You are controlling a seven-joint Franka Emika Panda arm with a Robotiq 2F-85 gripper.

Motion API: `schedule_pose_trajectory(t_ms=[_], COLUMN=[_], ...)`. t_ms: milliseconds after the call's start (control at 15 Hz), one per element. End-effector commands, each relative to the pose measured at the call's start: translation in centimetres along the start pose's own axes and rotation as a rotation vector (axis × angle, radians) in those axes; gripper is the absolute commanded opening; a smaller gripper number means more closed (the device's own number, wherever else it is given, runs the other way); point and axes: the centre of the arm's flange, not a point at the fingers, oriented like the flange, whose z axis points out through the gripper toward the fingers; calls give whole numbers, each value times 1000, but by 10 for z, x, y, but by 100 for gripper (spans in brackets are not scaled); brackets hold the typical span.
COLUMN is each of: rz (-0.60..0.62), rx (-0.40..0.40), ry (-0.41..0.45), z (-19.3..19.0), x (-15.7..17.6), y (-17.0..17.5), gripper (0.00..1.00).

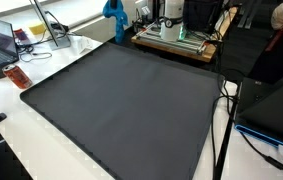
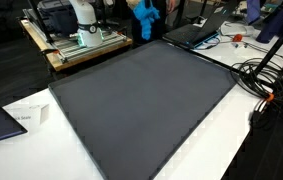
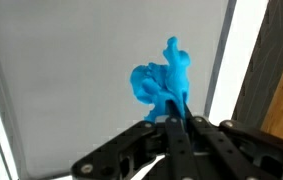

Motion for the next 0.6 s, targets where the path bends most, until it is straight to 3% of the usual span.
schedule_pose_trajectory(t_ms=[0,533], rz=[-7,-9], rx=[-17,-61], ry=[-3,-24], z=[-51,-43], x=[2,-8], y=[-20,-16], gripper=[30,84])
